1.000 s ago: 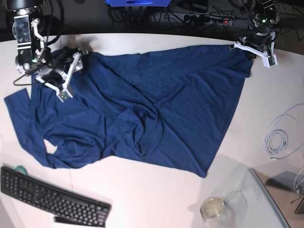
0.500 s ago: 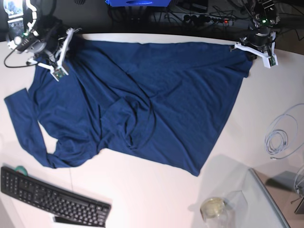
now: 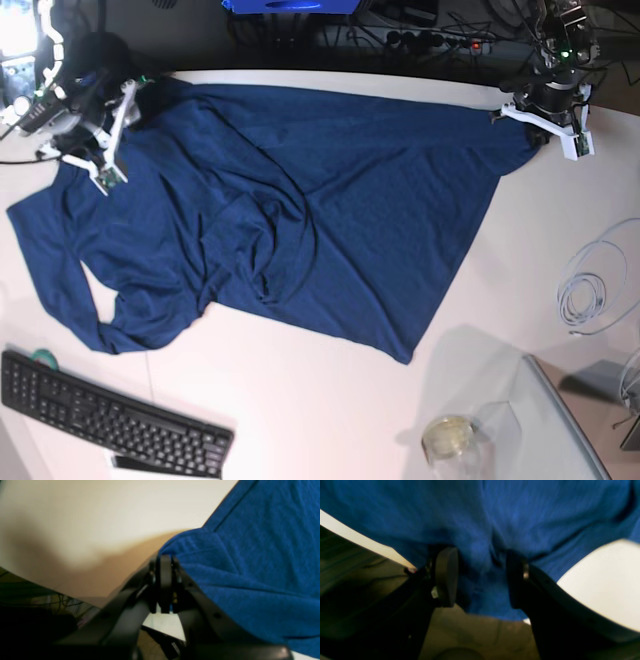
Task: Layout the t-shirt on the table in an organized manner, then fold the t-shirt properly
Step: 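Regrasp the shirt edge with the right gripper near the collar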
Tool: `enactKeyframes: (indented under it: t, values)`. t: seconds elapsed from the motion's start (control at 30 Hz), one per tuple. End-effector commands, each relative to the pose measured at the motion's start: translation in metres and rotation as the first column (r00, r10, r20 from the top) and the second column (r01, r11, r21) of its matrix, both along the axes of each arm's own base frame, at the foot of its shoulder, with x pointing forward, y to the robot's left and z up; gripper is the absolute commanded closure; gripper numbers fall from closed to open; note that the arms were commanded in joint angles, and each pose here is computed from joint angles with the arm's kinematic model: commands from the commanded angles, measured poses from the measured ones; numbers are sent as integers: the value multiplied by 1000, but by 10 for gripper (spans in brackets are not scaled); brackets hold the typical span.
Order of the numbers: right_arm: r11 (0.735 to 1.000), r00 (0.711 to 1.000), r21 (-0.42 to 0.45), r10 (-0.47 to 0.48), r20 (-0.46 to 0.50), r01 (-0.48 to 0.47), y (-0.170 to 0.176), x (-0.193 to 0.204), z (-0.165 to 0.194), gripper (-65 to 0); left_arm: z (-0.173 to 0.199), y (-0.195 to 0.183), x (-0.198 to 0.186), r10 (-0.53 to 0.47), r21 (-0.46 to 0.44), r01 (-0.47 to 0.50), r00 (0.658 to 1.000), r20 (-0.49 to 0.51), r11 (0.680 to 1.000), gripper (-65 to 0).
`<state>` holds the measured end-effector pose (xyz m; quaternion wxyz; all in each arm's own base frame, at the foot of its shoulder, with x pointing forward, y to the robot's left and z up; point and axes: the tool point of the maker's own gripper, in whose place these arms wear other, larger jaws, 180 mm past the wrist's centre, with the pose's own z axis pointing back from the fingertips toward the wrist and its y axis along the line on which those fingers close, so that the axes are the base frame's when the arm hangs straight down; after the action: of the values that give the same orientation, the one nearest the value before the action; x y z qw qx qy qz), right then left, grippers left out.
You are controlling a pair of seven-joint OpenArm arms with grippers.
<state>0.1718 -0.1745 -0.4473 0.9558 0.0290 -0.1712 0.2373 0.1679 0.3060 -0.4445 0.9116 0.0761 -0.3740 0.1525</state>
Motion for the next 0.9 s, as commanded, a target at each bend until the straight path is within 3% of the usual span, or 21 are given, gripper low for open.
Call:
enactKeyframes:
  t: [0.0,0.3,0.37,0.43,0.47,0.6,0.87]
  values:
    - [1000,999,18,0,45,-1,3,15,8,-293,8,4,5,-2,19,1,1000,30,1000,0]
    - [995,998,81,56,-36,-53,40,22,-25,-279,8,4,5,-1,18,0,1000,30,1000,0]
    - [995,997,83,55,-48,-51,41,20,-28,-188,8,4,4,-1,18,1,1000,28,1000,0]
    - [995,998,83,56,-38,-52,41,20,-25,-24,7,4,4,0,17,0,1000,27,1000,0]
    - [995,998,82,62,-29,-59,42,18,-21,0,7,4,4,0,17,0,1000,27,1000,0]
    - [992,994,78,92,52,-96,48,13,9,-2,7,5,3,1,18,-1,1000,27,1000,0]
    - [999,999,-29,-19,45,21,-6,-12,33,0,8,5,4,0,19,-1,1000,29,1000,0]
